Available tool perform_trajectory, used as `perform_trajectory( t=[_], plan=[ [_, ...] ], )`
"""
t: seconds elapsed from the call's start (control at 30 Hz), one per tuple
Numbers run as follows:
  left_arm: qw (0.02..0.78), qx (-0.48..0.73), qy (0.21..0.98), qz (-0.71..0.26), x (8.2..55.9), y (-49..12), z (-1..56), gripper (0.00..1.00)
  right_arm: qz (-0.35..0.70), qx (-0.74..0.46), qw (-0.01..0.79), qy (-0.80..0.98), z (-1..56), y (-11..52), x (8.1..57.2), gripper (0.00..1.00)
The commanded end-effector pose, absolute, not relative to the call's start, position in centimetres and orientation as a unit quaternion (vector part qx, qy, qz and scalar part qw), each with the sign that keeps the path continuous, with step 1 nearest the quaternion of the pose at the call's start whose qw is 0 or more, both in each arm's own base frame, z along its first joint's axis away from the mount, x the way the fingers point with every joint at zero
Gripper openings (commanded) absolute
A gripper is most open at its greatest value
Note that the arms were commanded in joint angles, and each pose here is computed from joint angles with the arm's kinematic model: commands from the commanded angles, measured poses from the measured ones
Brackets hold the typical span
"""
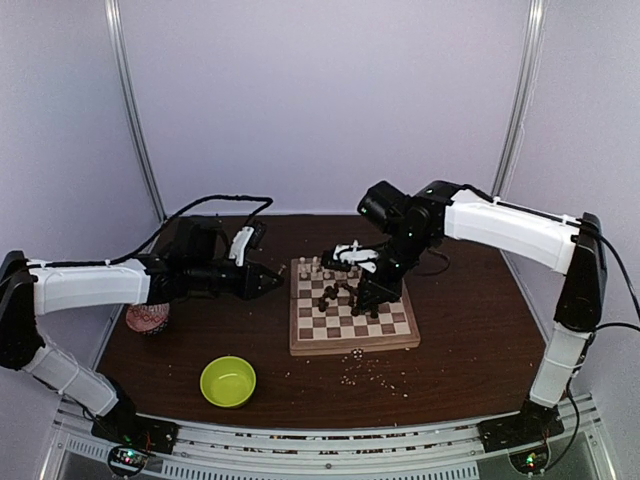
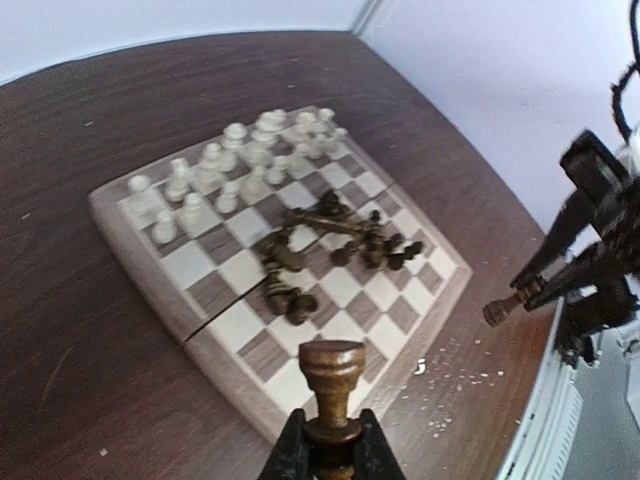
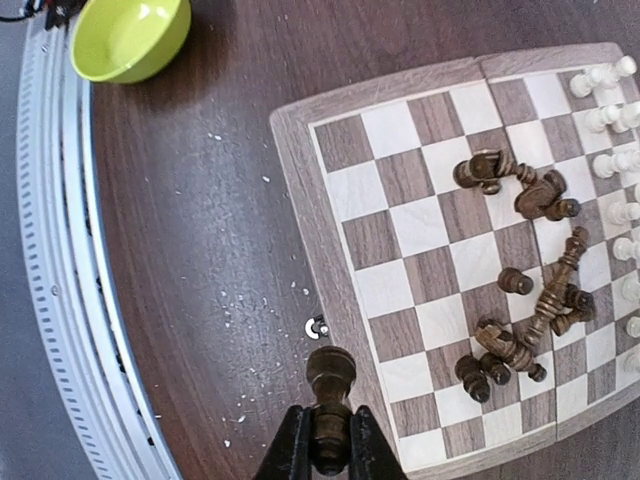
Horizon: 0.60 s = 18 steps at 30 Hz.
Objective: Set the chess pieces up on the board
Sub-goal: Place the king on e8.
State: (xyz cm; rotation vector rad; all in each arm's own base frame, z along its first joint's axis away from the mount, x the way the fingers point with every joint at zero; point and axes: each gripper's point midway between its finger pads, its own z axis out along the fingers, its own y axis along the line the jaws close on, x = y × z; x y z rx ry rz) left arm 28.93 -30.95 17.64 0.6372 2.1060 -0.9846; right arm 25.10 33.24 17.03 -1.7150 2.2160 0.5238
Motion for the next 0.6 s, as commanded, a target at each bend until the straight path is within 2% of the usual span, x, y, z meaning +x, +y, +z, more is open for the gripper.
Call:
perform_trajectory(
  t=[0.0, 0.2, 0.57],
  plan=[
    [0.360, 0.192, 0.873, -0.268, 30.2, -26.1, 16.2, 0.02, 0.113, -0.619, 0.132, 0.766, 13.8, 33.8, 26.6, 0.00],
    [0.363, 0.187, 0.872, -0.269, 29.8, -25.6, 16.5, 0.03, 0.099, -0.625, 0.109, 0.766, 10.9, 34.7, 27.3, 0.00],
    [0.356, 0.186, 0.875, -0.270, 29.5, -25.5, 15.8, 0.03, 0.092, -0.625, 0.103, 0.768, 9.1, 35.7, 27.6, 0.01]
  ],
)
